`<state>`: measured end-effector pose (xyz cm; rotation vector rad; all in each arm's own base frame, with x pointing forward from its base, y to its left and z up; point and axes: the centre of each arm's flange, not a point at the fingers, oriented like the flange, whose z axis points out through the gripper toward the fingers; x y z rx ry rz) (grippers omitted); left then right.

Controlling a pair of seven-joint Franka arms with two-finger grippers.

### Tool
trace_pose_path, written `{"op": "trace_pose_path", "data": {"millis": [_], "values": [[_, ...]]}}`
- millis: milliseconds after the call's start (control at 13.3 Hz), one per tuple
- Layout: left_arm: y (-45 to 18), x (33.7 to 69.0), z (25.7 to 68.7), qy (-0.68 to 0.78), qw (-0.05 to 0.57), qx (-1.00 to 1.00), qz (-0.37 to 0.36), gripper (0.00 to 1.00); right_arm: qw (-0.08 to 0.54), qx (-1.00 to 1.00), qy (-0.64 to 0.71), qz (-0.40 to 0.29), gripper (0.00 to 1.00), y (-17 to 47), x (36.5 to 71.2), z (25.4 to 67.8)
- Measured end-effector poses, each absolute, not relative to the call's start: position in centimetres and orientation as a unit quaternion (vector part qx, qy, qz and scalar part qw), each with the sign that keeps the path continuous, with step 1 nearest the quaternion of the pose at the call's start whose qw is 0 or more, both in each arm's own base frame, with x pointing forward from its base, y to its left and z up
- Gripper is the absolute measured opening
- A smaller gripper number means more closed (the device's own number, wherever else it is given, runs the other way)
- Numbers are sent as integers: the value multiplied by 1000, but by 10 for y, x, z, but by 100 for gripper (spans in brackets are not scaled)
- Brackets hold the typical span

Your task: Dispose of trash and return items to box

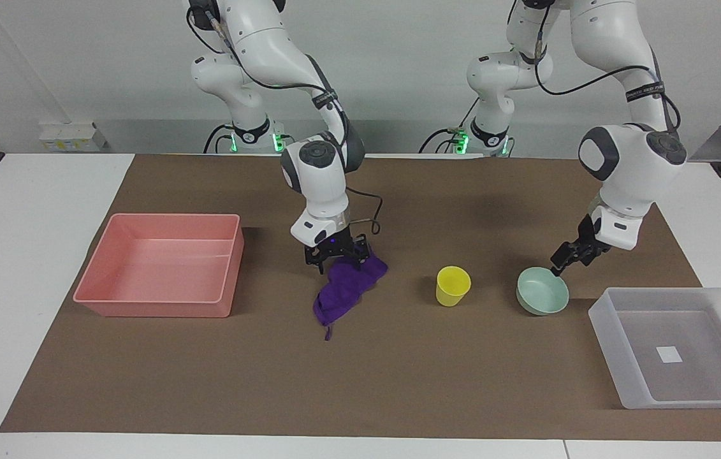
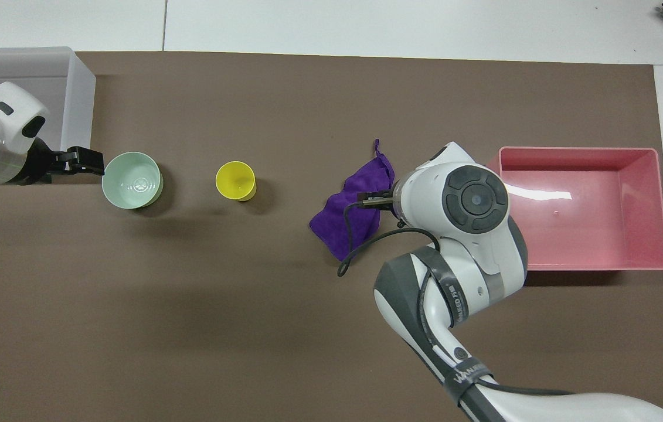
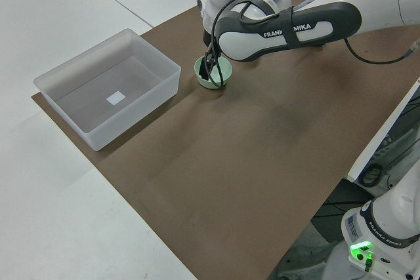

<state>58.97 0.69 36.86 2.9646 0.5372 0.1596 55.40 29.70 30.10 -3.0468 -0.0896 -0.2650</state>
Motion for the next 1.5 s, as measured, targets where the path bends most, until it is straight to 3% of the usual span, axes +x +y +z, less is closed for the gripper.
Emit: {"op": "trace_pose_path", "data": {"millis": [300,376,601,676,901,1127,1502], "values": [[7,594,333,205,69,975,44,100,42,-995,-32,-85,55,298,554,300],[7,594,329,210,72,974,41,92,43,-995,-28,-85,45,298,554,301],[7,594,328,220,81,971,39,54,42,-996,-10,-77,11,297,554,311],[7,594,328,220,81,971,39,43,40,-997,-4,-73,6,295,554,322],[7,595,330,220,82,971,40,6,40,-997,16,-67,6,280,551,379],[7,596,349,218,84,971,52,2,36,-997,32,-63,6,251,545,439],[6,619,434,200,89,972,79,2,9,-992,77,-95,6,146,548,523]]}}
